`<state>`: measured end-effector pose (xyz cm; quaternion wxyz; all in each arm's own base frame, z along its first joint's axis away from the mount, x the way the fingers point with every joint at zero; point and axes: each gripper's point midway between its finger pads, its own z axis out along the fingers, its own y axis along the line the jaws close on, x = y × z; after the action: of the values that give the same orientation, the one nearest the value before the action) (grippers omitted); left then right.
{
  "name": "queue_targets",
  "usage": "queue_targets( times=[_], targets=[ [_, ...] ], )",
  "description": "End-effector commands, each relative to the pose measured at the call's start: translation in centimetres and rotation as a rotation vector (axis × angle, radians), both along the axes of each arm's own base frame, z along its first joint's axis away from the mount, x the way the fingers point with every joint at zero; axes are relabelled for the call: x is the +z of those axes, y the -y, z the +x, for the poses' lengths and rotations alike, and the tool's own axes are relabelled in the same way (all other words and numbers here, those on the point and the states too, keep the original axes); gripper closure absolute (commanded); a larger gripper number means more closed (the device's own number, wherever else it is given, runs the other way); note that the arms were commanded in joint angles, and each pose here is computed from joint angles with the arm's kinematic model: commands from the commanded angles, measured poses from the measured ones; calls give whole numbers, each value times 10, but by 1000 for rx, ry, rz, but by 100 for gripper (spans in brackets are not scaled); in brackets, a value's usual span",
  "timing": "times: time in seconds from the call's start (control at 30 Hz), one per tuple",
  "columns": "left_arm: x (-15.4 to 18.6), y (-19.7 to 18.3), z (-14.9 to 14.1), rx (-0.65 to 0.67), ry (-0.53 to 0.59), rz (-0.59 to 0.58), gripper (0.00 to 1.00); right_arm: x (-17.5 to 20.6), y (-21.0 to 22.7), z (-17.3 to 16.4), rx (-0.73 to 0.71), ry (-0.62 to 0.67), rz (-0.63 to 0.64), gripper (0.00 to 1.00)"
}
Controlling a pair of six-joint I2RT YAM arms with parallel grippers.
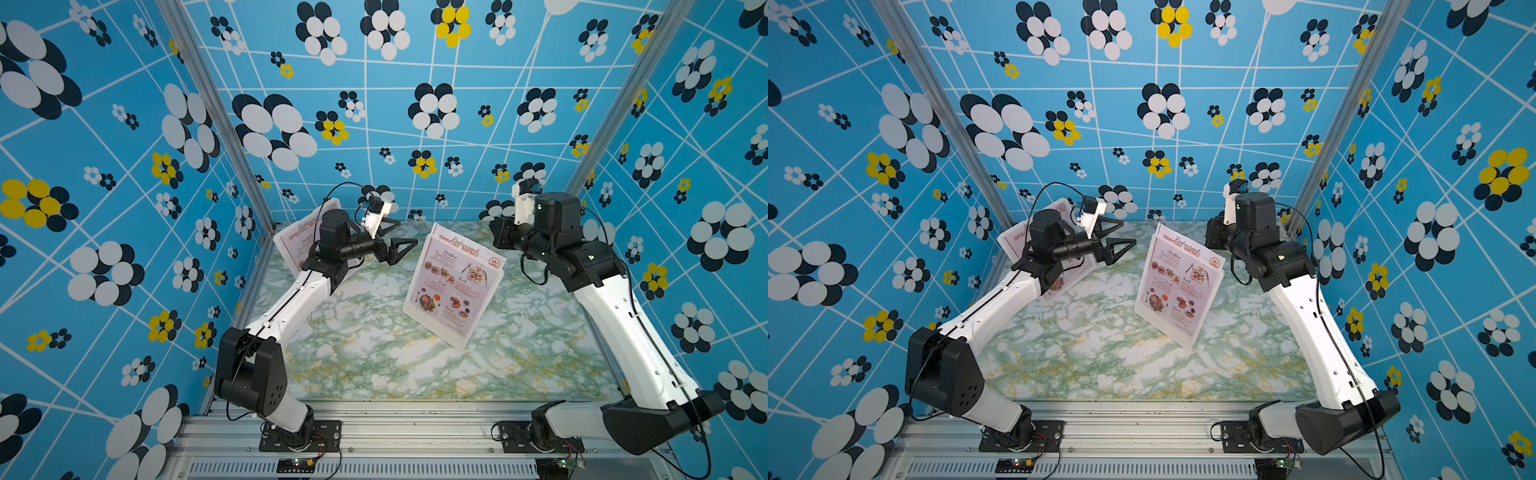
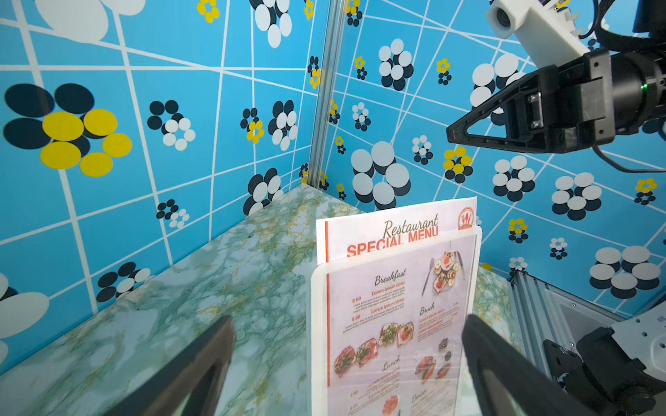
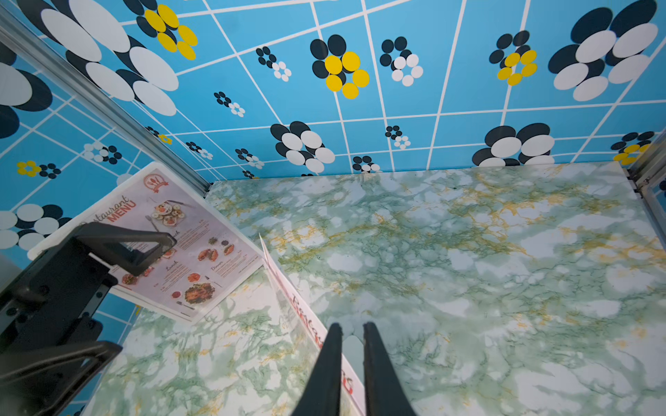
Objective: Insert the menus into the narrow rack
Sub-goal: Insert the menu into the narrow rack.
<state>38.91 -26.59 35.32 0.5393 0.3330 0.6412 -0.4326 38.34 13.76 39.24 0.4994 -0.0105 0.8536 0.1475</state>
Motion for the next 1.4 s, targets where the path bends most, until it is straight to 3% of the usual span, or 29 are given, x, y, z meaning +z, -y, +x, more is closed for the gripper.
queue_targets(
  times=[0.0, 0.27, 0.7, 1.3, 1.37],
  targets=[
    [17, -3, -8, 43, 52, -32, 1, -12, 6, 8, -100, -49, -49, 90],
    [10, -3, -12, 114, 62, 24, 0, -40, -11, 19, -100, -129, -78, 95],
    [2, -1, -12, 121, 53, 25, 1, -72, -20, 6, -79, -201, -115, 100],
    [-7, 1, -20, 122, 39, 37, 1, -99, -20, -13, -95, -239, -174, 100],
    [-6, 0, -20, 131, 40, 38, 0, -92, -16, -13, -105, -220, -182, 95]
  ],
)
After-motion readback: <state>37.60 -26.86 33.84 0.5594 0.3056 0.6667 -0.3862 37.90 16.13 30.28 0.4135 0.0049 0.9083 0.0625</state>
